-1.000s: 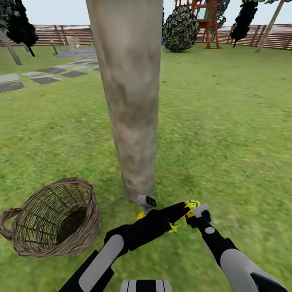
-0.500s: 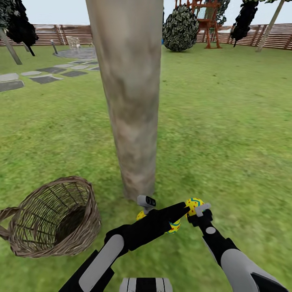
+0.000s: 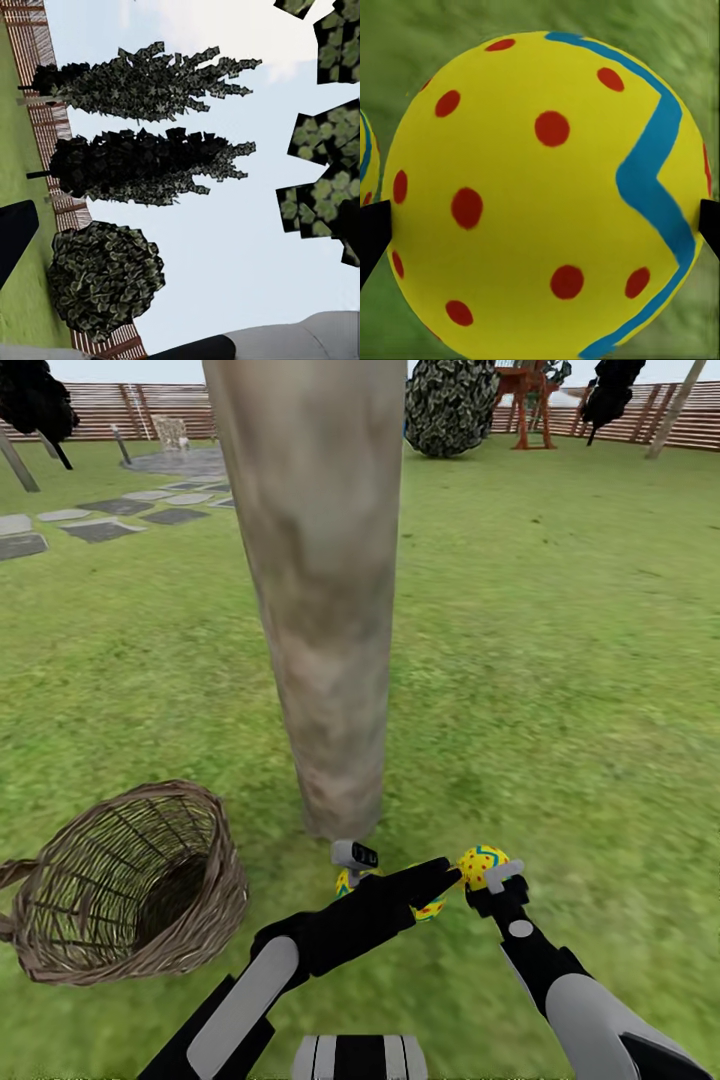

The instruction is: Take the three Easter eggs out of the wicker basket on the lawn in the garden, then place them on the lawn next to a single tree (choose any tree) so that all three eggs are next to the same tree and none are left in the basket.

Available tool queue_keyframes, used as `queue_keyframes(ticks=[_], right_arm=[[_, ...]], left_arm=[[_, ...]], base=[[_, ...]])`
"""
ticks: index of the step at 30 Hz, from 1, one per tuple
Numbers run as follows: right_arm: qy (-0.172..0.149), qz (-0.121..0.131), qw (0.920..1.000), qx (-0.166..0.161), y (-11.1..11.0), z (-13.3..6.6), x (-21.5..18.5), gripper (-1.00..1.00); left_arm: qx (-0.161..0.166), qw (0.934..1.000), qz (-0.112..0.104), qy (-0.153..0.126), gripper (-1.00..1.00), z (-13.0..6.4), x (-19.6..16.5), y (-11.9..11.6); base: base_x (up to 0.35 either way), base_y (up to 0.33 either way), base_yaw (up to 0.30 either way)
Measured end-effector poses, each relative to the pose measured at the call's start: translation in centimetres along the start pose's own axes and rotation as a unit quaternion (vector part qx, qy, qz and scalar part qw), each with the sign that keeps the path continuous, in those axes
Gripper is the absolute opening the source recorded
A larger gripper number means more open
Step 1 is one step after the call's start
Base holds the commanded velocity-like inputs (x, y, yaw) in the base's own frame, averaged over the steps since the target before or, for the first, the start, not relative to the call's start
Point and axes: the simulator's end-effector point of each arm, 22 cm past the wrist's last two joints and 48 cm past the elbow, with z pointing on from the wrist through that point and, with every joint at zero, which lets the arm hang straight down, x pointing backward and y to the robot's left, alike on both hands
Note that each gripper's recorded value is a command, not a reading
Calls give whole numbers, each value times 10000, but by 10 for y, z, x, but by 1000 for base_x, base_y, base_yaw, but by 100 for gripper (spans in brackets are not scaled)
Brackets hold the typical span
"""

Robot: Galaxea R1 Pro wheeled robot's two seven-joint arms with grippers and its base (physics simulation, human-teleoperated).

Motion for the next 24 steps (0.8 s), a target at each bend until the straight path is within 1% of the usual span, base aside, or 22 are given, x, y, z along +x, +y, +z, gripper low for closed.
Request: queue_keyframes(ticks=[1, 3, 5, 7, 9, 10, 13, 17, 19, 21, 24], right_arm=[[23, 1, 10000, 71, -2, 1, 3, -100], [61, -9, 9999, 112, -3, 2, 7, -100], [106, -14, 9999, 108, -1, 4, 12, -100], [143, -16, 9999, 90, 1, 5, 17, -100], [182, -25, 9998, 78, 3, 7, 22, -100], [201, -24, 9998, 64, 5, 8, 24, -100], [256, -33, 9997, 35, 8, 10, 31, -100], [317, -45, 9995, 5, 13, 12, 39, -100], [344, -47, 9994, -8, 15, 14, 43, -100], [383, -61, 9992, -7, 16, 15, 48, -100], [442, -67, 9990, -37, 20, 17, 56, -100]], left_arm=[[0, 10000, -5, -15, 100, -1, -2, 1], [2, 10000, -13, -60, 100, -3, -6, 3], [-9, 9998, 14, -187, 100, -8, -17, 5], [-84, 9995, 58, -297, 100, -17, -28, 10], [-196, 9992, 96, -348, 100, -29, -36, 17], [-222, 9990, 96, -370, 100, -31, -38, 20], [-297, 9978, 148, -568, 100, -42, -55, 25], [-368, 9963, 167, -758, 100, -53, -71, 32], [-420, 9959, 162, -784, 100, -58, -74, 37], [-562, 9951, 208, -791, 100, -73, -80, 44], [-604, 9943, 205, -859, 100, -80, -86, 49]], base=[[0, 0, 0], [0, 0, 0], [0, 0, 0], [0, 0, 0], [0, 0, 0], [0, 0, 0], [0, 0, 0], [0, 0, 0], [0, 0, 0], [0, 0, 0], [0, 0, 0]])
